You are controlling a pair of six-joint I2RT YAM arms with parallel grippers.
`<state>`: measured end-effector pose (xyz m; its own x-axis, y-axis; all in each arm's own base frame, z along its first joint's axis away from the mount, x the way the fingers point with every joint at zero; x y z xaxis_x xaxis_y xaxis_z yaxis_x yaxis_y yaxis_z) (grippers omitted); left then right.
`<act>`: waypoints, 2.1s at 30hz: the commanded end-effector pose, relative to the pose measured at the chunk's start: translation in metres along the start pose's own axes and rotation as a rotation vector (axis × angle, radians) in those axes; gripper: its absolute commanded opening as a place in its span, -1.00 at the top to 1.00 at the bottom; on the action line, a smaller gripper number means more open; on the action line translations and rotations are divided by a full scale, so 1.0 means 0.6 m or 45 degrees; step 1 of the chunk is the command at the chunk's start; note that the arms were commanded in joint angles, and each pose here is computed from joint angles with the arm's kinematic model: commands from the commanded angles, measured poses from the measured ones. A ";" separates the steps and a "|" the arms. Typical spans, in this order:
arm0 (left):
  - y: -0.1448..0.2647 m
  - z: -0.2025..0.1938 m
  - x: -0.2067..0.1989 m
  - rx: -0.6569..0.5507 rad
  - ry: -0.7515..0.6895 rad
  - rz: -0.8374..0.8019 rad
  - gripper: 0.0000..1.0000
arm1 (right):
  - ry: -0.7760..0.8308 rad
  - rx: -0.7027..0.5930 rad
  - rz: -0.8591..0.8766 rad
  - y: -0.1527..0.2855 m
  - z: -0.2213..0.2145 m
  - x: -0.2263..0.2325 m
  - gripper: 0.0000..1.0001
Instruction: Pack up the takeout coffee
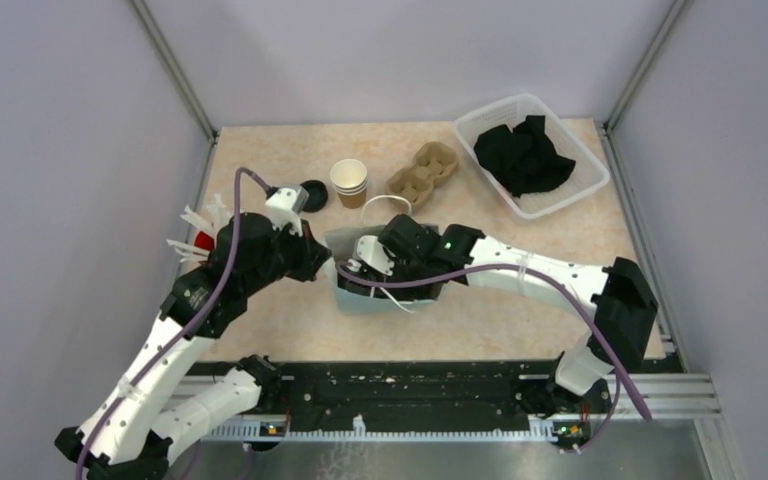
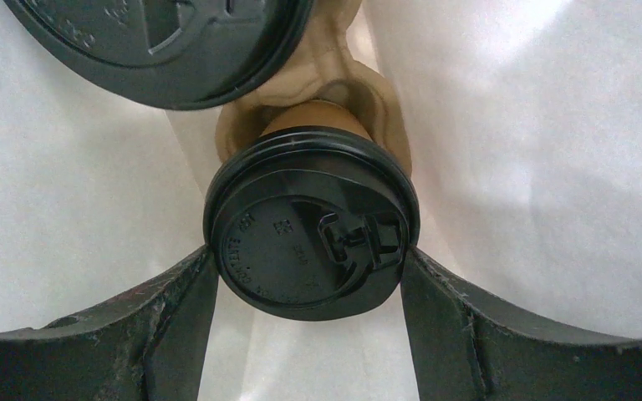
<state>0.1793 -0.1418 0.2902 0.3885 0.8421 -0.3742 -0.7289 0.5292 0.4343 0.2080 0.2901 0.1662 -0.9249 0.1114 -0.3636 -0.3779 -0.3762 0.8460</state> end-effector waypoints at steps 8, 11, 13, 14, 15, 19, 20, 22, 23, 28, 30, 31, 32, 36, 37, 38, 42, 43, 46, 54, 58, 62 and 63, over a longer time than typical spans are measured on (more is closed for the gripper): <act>0.007 0.040 0.004 0.071 0.196 0.207 1.00 | -0.029 0.073 0.493 -0.017 0.004 0.102 -0.05; 0.003 0.034 0.009 0.093 0.224 0.245 1.00 | -0.016 0.072 0.517 -0.026 0.010 0.104 -0.06; 0.002 0.033 0.011 0.095 0.227 0.253 1.00 | -0.022 0.055 0.510 -0.017 0.022 0.097 -0.11; 0.004 0.034 0.012 0.085 0.224 0.255 1.00 | -0.029 0.035 0.495 -0.009 0.030 0.090 -0.17; 0.005 0.034 0.014 0.075 0.221 0.263 1.00 | -0.032 0.015 0.479 -0.001 0.037 0.084 -0.24; 0.006 0.036 0.023 0.026 0.218 0.285 0.98 | -0.051 -0.046 0.416 0.027 0.057 0.064 -0.41; 0.005 0.037 0.022 0.019 0.217 0.280 0.98 | -0.059 -0.055 0.403 0.034 0.062 0.059 -0.44; 0.000 0.037 0.019 0.017 0.218 0.261 0.98 | -0.077 -0.073 0.377 0.047 0.070 0.050 -0.50; -0.003 0.036 0.017 0.024 0.215 0.249 0.99 | -0.081 -0.079 0.361 0.052 0.074 0.047 -0.54; -0.013 0.026 0.011 0.040 0.189 0.192 0.98 | -0.106 -0.128 0.301 0.075 0.093 0.034 -0.74; -0.014 0.028 0.008 0.025 0.177 0.166 0.98 | -0.111 -0.131 0.294 0.079 0.097 0.033 -0.82; -0.014 0.030 0.008 0.016 0.174 0.162 0.98 | -0.115 -0.124 0.288 0.082 0.097 0.032 -0.87; -0.014 0.031 0.008 0.012 0.170 0.163 0.98 | -0.112 -0.118 0.285 0.085 0.098 0.033 -0.96; -0.016 0.032 0.012 0.009 0.154 0.181 0.97 | -0.151 -0.153 0.249 0.114 0.114 0.023 -0.98; -0.017 0.032 0.012 0.015 0.155 0.183 0.97 | -0.165 -0.162 0.243 0.122 0.118 0.021 -0.97; -0.020 0.031 0.011 0.023 0.155 0.180 0.97 | -0.182 -0.168 0.237 0.131 0.121 0.019 -0.97; -0.026 0.028 0.013 0.039 0.156 0.189 0.96 | -0.293 -0.176 0.184 0.163 0.128 0.007 -0.97; -0.028 0.027 0.015 0.042 0.158 0.198 0.96 | -0.327 -0.181 0.146 0.174 0.130 -0.002 -0.97; -0.032 0.026 0.018 0.048 0.154 0.216 0.95 | -0.403 -0.214 0.136 0.202 0.139 -0.005 -0.97; -0.034 0.030 0.018 0.078 0.161 0.241 0.56 | -0.515 -0.245 -0.005 0.257 0.137 -0.037 -0.97; -0.014 0.043 0.013 0.085 0.179 0.258 -0.05 | -0.684 -0.265 -0.275 0.311 0.127 -0.092 -0.97; 0.012 0.075 -0.011 0.054 0.216 0.208 -0.46 | -0.735 -0.315 -0.333 0.330 0.132 -0.106 -0.97; 0.019 0.082 -0.017 0.050 0.228 0.195 -0.52 | -0.730 -0.317 -0.335 0.325 0.132 -0.106 -0.97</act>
<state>0.2002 -0.1390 0.3023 0.1511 0.9115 -0.3826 -0.7216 0.3662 0.5875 0.1879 0.2962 0.3702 -0.7739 0.5973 -0.2107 -0.5609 -0.4918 0.6660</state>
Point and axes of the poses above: each gripper's point midway between its finger pads, its own y axis back along the fingers, its own x axis along the line the jaws close on, z = x × y, the point moved 3 cm from there along y, back along the fingers, and after that the axes turned 5 degrees about y, right-handed, at the moved point
